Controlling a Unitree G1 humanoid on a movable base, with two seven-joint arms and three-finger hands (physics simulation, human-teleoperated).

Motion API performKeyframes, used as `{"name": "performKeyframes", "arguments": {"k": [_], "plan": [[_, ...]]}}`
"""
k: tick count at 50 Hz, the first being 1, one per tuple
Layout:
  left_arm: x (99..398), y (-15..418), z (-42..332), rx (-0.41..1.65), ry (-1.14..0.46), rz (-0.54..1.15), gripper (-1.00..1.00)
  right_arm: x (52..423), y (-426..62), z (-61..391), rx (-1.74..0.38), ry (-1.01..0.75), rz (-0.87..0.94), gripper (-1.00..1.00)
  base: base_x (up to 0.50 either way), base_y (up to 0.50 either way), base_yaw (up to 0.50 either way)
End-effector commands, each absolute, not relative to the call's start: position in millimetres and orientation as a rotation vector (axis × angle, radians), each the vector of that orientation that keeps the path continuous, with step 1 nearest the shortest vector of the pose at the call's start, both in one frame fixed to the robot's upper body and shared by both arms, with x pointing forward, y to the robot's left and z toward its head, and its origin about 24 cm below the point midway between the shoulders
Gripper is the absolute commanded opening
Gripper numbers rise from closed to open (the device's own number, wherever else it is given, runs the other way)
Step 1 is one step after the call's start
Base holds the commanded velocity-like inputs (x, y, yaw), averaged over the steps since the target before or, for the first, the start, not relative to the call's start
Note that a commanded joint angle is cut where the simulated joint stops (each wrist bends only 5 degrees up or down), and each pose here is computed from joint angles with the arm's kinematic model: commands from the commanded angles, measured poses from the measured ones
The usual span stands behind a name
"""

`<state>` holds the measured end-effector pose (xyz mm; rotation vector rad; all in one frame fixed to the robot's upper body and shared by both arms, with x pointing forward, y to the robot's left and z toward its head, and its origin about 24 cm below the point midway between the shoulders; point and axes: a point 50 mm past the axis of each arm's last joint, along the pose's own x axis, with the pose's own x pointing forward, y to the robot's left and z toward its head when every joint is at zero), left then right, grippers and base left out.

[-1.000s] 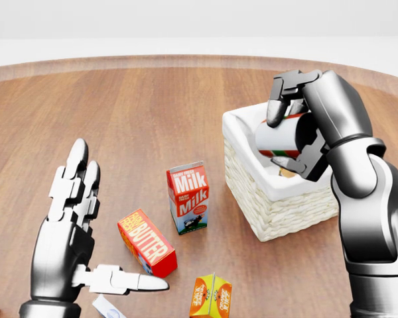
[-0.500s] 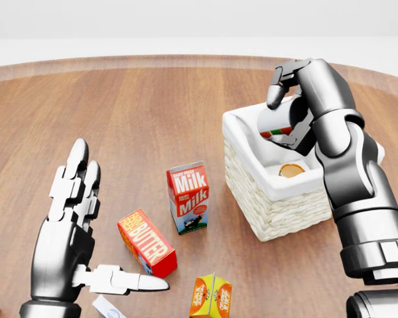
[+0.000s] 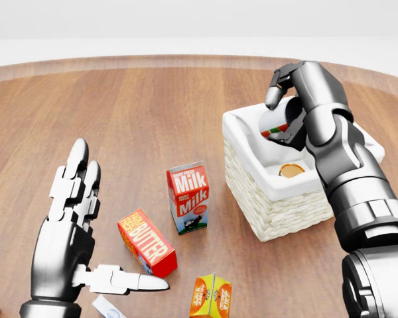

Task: Pick up the alphabet soup and the tomato sauce, and put them in the basket.

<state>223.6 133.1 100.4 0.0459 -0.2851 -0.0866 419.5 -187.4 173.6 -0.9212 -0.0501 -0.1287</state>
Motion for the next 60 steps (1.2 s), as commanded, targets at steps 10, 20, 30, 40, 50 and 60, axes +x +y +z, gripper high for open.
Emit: {"name": "performKeyframes", "arguments": {"k": [10,20,30,40,50,60], "plan": [[223.2,133.4,98.3,0.066,-0.277,-0.089,1.00,423.9,-183.1,172.7,-0.920,-0.010,-0.166,-1.00,0.00,0.00,0.00],[223.2,133.5,98.4,0.068,-0.277,-0.090,1.00,423.7,-181.6,167.3,-0.946,0.019,-0.172,-1.00,0.00,0.00,0.00],[222.9,133.4,98.1,0.070,-0.278,-0.090,1.00,422.4,-186.4,161.6,-0.948,0.055,-0.191,-1.00,0.00,0.00,0.00],[223.1,133.2,97.4,0.072,-0.277,-0.090,1.00,423.5,-187.6,165.7,-0.934,0.073,-0.201,-1.00,0.00,0.00,0.00],[223.2,133.1,96.5,0.071,-0.277,-0.091,1.00,423.2,-185.6,163.3,-0.960,0.069,-0.202,-1.00,0.00,0.00,0.00],[222.9,132.7,98.0,0.072,-0.278,-0.091,1.00,421.2,-192.4,157.9,-0.971,0.096,-0.217,-1.00,0.00,0.00,0.00]]}}
